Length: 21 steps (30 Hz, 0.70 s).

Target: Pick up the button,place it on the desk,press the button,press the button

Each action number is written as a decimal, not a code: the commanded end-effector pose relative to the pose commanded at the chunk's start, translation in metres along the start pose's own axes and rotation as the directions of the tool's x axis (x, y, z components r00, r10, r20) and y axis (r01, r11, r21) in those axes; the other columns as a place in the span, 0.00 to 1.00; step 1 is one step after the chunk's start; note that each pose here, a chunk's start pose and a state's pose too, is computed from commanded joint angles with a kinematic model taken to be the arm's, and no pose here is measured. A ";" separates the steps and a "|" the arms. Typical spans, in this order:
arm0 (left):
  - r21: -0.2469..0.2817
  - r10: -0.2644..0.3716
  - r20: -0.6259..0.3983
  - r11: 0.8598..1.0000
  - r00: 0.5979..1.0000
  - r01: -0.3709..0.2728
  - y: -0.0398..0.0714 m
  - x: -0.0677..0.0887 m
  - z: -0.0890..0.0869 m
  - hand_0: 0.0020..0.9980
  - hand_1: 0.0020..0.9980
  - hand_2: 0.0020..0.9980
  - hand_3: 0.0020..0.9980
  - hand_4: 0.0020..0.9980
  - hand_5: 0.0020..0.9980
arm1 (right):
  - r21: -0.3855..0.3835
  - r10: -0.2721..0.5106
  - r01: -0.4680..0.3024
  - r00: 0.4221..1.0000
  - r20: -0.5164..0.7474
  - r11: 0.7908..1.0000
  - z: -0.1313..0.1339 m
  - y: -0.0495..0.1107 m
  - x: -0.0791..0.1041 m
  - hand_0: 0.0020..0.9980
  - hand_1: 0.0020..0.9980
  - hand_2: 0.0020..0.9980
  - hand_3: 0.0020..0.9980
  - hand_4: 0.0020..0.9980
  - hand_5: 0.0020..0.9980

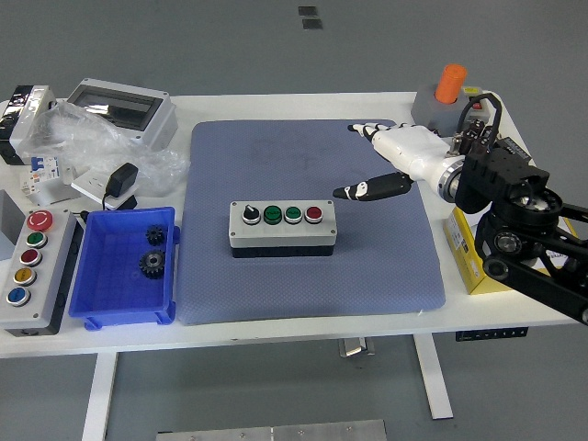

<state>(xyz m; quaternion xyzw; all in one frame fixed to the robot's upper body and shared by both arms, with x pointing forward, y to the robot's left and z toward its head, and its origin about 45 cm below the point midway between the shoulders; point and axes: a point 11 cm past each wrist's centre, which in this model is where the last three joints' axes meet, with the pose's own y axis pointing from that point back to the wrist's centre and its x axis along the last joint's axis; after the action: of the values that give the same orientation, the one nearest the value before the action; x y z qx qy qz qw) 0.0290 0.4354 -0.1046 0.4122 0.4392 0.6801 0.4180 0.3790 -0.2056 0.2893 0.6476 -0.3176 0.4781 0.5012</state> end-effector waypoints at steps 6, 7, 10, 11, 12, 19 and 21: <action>0.000 0.000 -0.001 1.000 1.000 0.000 0.000 0.000 0.000 0.64 0.62 0.59 0.57 0.41 0.00 | 0.009 -0.087 0.088 0.994 -0.072 0.996 -0.020 0.015 0.002 0.67 0.65 0.55 1.00 0.75 0.39; 0.000 0.000 -0.001 1.000 1.000 0.000 0.000 0.001 0.000 0.64 0.62 0.59 0.57 0.41 0.00 | 0.006 -0.106 0.107 0.991 -0.079 0.994 -0.020 0.016 0.001 0.67 0.65 0.55 1.00 0.75 0.39; 0.002 0.002 -0.001 1.000 1.000 -0.002 0.000 0.002 0.000 0.64 0.62 0.59 0.57 0.41 0.00 | 0.016 -0.151 0.154 0.984 -0.094 0.988 -0.023 0.016 0.000 0.54 0.53 0.37 1.00 0.58 0.24; 0.003 0.003 -0.001 1.000 1.000 -0.003 0.000 0.002 0.000 0.64 0.62 0.59 0.57 0.41 0.00 | 0.023 -0.158 0.161 0.983 -0.097 0.987 -0.026 0.015 -0.001 0.54 0.53 0.37 1.00 0.58 0.24; 0.003 0.004 -0.001 1.000 1.000 -0.004 0.000 0.003 0.000 0.64 0.62 0.59 0.57 0.41 0.00 | 0.032 -0.164 0.168 0.981 -0.102 0.985 -0.030 0.015 -0.001 0.54 0.53 0.37 1.00 0.58 0.24; 0.003 0.003 0.002 1.000 1.000 -0.003 0.000 0.002 0.003 0.64 0.62 0.59 0.57 0.41 0.00 | 0.101 -0.205 0.217 0.972 -0.114 0.971 -0.057 0.012 -0.016 0.47 0.49 0.28 1.00 0.41 0.16; 0.005 0.004 0.001 1.000 1.000 -0.004 0.000 0.002 0.003 0.64 0.62 0.59 0.57 0.41 0.00 | 0.114 -0.216 0.229 0.970 -0.116 0.967 -0.062 0.012 -0.020 0.50 0.50 0.27 1.00 0.23 0.05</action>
<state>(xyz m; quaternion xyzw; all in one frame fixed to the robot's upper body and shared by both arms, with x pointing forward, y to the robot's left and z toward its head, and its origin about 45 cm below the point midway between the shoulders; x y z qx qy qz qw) 0.0312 0.4383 -0.1034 0.4146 0.4396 0.6796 0.4159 0.3426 -0.1514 0.2769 0.6843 -0.1859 0.4706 0.5250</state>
